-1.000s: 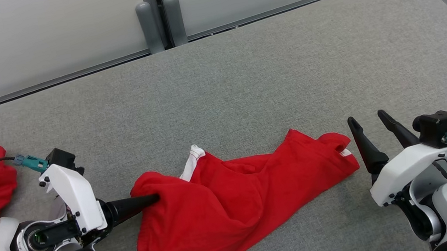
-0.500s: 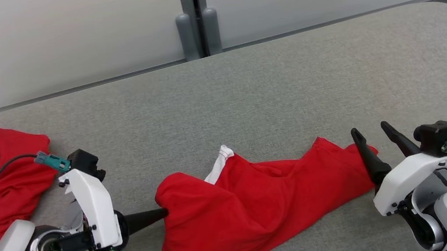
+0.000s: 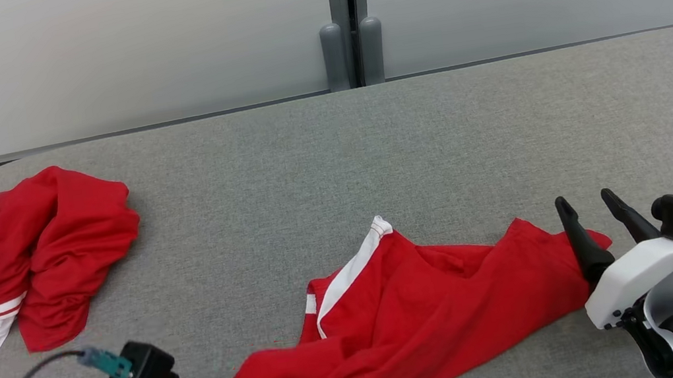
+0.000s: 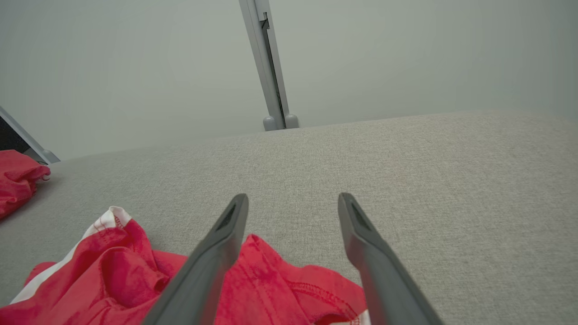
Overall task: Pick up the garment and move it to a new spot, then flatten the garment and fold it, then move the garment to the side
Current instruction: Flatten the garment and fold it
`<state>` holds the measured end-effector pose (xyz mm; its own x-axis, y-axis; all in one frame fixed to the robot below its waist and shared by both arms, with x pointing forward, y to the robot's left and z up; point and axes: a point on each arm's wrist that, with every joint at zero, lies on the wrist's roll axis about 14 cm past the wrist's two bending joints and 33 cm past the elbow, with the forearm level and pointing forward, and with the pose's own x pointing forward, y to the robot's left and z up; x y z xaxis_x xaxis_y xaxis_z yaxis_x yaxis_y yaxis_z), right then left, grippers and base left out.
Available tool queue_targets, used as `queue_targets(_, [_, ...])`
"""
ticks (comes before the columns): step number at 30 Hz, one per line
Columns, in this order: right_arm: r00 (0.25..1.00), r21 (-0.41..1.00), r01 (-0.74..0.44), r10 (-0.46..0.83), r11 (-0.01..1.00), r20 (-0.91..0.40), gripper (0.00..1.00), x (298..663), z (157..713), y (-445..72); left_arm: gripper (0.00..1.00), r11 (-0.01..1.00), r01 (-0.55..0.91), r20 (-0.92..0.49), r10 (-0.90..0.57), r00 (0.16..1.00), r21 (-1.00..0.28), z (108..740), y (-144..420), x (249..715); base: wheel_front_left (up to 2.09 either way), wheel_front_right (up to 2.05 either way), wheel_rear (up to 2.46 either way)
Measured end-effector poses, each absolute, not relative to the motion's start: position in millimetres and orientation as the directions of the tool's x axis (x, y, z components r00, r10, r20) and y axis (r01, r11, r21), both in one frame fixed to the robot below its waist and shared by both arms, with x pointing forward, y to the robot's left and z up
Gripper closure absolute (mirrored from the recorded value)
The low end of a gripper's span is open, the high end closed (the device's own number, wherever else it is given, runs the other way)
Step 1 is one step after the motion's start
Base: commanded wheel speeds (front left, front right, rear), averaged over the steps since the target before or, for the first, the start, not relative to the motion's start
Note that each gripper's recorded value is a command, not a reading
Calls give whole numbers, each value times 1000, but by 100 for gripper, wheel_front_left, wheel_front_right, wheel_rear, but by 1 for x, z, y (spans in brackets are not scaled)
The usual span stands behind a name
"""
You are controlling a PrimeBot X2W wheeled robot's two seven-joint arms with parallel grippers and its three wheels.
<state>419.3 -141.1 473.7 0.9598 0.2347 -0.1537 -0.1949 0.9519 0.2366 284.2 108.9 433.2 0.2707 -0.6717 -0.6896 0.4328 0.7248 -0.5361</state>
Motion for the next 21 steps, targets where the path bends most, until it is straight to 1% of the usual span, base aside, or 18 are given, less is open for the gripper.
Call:
queue_targets(4, [957,233,-200,240,952,-162,0,422,471,-139,99,741,368,-694,-664,277,-562,413,107,260,0,0,0])
queue_targets(6, [956,229,-207,247,951,-161,0,423,473,-137,81,740,347,-693,-667,272,-576,406,101,250,0,0,0])
queue_targets(7, [955,228,-210,249,951,-159,0,424,474,-136,68,743,340,-698,-664,268,-577,402,101,245,0,0,0])
queue_targets(8, [955,223,-212,250,951,-158,0,425,475,-136,5,747,332,-701,-661,269,-576,399,100,241,0,0,0])
queue_targets(9, [955,219,-216,252,952,-154,0,425,476,-135,0,752,329,-702,-655,279,-571,397,101,241,0,0,0])
queue_targets(11, [954,211,-224,258,952,-152,0,426,478,-134,0,767,331,-698,-640,322,-550,399,104,245,0,0,0])
queue_targets(13, [951,205,-240,272,949,-148,0,427,481,-129,0,786,335,-684,-617,388,-519,405,110,254,0,0,0])
queue_targets(16, [939,209,-288,318,935,-130,0,427,488,-112,0,817,337,-629,-575,523,-467,423,120,276,0,0,0])
queue_targets(18, [921,252,-334,372,908,-118,0,426,493,-90,0,853,322,-575,-517,634,-411,438,132,294,0,0,0])
queue_targets(20, [896,263,-388,428,883,-118,0,426,498,-70,0,881,313,-545,-467,696,-356,445,141,303,0,0,0])
queue_targets(21, [884,260,-412,453,873,-120,0,426,500,-63,0,885,306,-530,-457,714,-351,447,142,304,0,0,0])
